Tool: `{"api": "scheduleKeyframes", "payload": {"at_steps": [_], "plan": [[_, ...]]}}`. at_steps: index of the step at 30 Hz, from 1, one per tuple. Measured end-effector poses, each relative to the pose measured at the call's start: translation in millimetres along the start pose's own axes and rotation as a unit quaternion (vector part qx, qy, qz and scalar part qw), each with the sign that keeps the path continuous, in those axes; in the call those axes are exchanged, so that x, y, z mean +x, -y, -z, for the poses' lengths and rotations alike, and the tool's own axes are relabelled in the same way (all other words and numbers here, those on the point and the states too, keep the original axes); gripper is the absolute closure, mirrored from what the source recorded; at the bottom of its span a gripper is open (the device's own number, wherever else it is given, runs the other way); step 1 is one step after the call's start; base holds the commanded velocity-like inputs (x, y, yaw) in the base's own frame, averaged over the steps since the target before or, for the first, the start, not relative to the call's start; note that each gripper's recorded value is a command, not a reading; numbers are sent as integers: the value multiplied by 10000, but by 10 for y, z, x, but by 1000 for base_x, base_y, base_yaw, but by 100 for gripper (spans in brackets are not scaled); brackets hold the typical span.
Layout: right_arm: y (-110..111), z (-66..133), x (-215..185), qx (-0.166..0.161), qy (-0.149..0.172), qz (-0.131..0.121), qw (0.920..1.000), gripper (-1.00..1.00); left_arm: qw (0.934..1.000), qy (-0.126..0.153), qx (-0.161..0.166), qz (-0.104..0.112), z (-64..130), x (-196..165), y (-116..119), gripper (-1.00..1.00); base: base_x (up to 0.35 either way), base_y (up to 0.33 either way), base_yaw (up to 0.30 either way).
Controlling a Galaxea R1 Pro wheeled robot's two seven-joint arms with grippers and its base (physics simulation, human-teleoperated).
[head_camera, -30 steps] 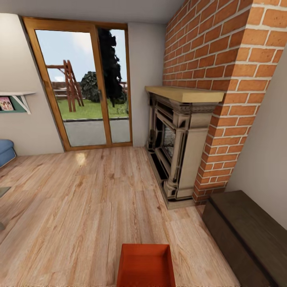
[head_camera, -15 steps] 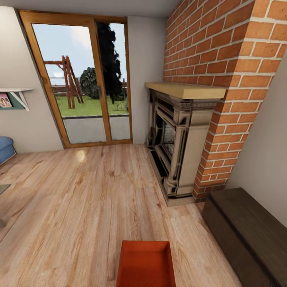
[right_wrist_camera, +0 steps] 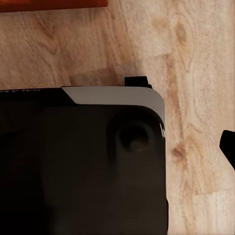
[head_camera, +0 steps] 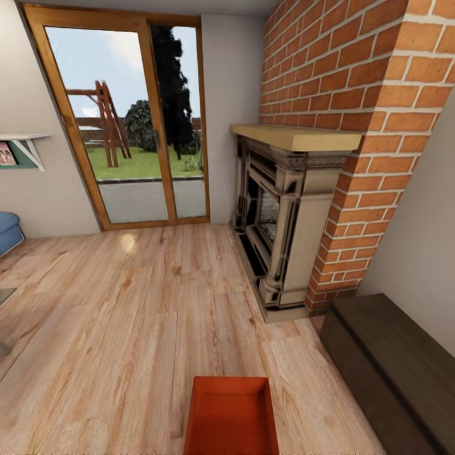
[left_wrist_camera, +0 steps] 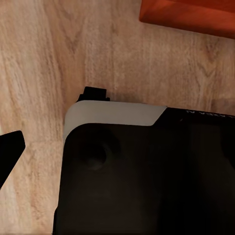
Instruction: Move the two storage containers from the living room to the garage. In the garage, place one container on the floor and stack the other container on top of it (either order is fine).
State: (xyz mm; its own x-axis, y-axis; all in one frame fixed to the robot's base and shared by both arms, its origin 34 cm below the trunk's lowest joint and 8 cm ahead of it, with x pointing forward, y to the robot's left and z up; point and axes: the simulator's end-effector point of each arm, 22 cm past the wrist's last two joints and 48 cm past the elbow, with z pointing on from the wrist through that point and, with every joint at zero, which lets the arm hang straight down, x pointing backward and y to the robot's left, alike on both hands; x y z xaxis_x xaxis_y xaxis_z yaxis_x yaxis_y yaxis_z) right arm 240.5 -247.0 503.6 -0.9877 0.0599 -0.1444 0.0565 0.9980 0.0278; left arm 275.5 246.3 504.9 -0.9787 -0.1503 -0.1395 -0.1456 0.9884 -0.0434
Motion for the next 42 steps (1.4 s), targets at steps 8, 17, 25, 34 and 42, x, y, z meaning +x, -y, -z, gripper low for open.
{"api": "scheduleKeyframes", "payload": {"at_steps": [8, 17, 25, 34, 42], "plan": [[5, -5, 50, 5, -63, -1, 10000, -100, 10000, -60, -19, 2, -7, 79, -17, -100, 0, 0, 0], [14, -10, 109, 12, -136, -2, 9999, -100, 9999, -118, -46, 14, -16, 132, -49, -100, 0, 0, 0], [25, -14, 162, 22, -202, -3, 9998, -100, 9998, -182, -48, 13, -25, 185, -45, -100, 0, 0, 0], [29, -18, 219, 26, -274, -5, 9996, -100, 9997, -254, -53, 12, -33, 244, -45, -100, 0, 0, 0], [31, -20, 270, 30, -338, -6, 9994, -100, 9995, -318, -63, 14, -40, 296, -53, -100, 0, 0, 0]]}}
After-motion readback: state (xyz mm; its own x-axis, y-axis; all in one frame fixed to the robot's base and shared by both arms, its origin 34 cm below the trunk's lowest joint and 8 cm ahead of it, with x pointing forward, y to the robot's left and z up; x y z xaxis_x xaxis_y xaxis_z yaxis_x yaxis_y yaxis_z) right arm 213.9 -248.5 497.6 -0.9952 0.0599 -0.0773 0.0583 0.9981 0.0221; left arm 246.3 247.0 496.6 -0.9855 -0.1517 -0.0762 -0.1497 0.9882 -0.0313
